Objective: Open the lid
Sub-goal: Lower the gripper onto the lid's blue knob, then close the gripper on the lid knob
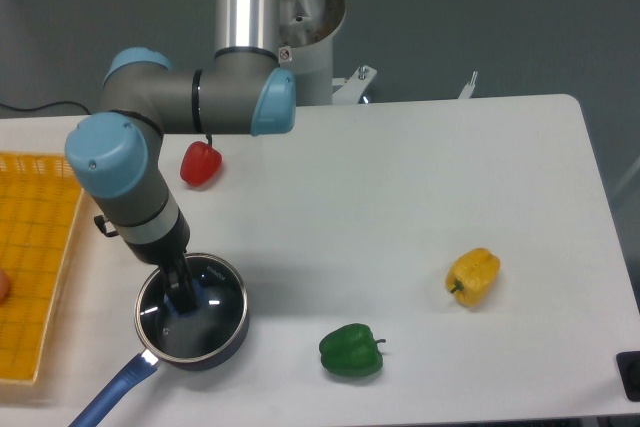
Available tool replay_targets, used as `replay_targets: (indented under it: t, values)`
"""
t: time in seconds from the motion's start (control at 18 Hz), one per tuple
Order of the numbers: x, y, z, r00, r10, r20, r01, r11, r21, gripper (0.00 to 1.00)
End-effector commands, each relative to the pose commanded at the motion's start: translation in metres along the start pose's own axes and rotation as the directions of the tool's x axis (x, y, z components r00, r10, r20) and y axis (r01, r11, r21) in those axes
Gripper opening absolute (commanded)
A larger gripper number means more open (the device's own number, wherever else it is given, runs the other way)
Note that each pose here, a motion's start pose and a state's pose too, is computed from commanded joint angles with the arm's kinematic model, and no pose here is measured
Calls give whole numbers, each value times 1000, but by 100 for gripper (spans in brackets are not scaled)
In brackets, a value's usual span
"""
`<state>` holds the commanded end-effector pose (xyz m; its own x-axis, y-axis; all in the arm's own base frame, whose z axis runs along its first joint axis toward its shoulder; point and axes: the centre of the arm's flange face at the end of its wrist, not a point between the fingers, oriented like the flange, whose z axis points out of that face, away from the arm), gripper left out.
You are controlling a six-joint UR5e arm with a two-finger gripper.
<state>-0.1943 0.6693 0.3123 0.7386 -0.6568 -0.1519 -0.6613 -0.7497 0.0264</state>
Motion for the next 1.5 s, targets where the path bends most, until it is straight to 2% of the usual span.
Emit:
replay_targets:
  t: [0.5,1.39,1.5]
  values:
    - [1,-4,12,996,-89,-16,89,996,-1,100]
    - [2,-10,32,990,-136,-44,137,991,4,100]
    - [2,-10,33,989,-141,-45,141,990,3,97]
